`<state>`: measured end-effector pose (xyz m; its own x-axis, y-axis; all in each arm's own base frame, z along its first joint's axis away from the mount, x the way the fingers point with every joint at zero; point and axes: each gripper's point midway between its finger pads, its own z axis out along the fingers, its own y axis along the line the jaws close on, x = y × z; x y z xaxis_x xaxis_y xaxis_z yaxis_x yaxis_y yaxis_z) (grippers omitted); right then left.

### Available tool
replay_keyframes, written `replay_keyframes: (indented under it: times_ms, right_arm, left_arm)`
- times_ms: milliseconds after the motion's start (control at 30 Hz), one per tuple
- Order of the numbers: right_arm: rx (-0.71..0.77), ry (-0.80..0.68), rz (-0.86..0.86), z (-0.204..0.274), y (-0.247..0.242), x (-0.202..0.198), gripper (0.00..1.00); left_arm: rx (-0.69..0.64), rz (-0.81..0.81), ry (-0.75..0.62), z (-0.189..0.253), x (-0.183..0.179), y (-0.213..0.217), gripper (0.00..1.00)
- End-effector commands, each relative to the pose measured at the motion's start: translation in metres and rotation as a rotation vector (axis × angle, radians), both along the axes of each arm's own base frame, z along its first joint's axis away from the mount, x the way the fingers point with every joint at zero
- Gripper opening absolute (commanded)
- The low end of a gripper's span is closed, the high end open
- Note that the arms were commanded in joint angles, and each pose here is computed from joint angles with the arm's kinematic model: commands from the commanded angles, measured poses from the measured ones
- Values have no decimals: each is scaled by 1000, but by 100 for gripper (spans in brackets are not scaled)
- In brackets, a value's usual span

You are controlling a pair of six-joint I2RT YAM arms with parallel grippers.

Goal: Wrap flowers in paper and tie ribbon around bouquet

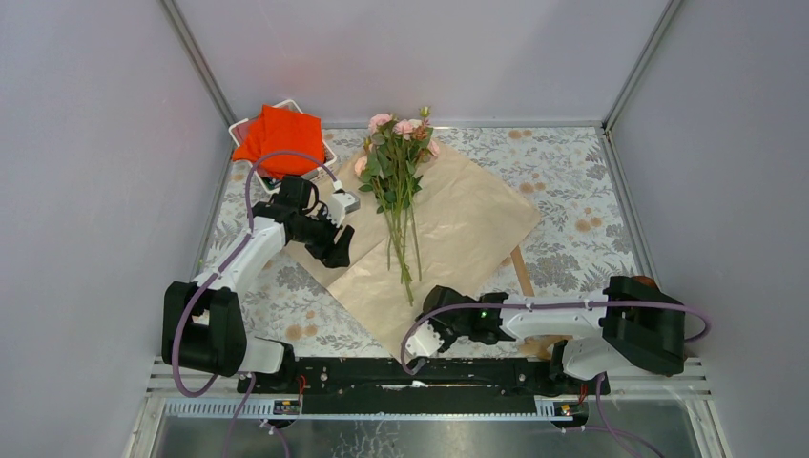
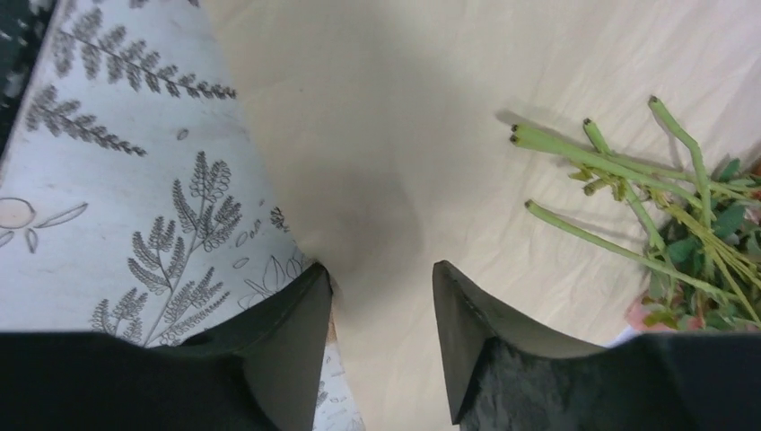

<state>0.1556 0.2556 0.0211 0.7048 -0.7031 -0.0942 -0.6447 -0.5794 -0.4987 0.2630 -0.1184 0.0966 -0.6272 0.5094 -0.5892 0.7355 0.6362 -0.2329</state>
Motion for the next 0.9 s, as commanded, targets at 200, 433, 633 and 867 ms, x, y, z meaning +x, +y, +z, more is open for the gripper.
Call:
replay_keyframes:
  times_ms: [200,433,633,867]
  right_arm:
    - [95,133,-46,1,9,-7,14]
    - [203,310,-188,16,21,0,0]
    - [227,551,-458,18,15,19,0]
    - [377,720,-695,33,15,49,0]
  left_arm:
    - [-37,-29,-13,6,-4,-4,70]
    - [-122,-143,-43,18,-16,-18,70]
    - [-228,-256,-107,36,-26,-35,70]
    - [-345,-497,-248,48,-69,-60,82]
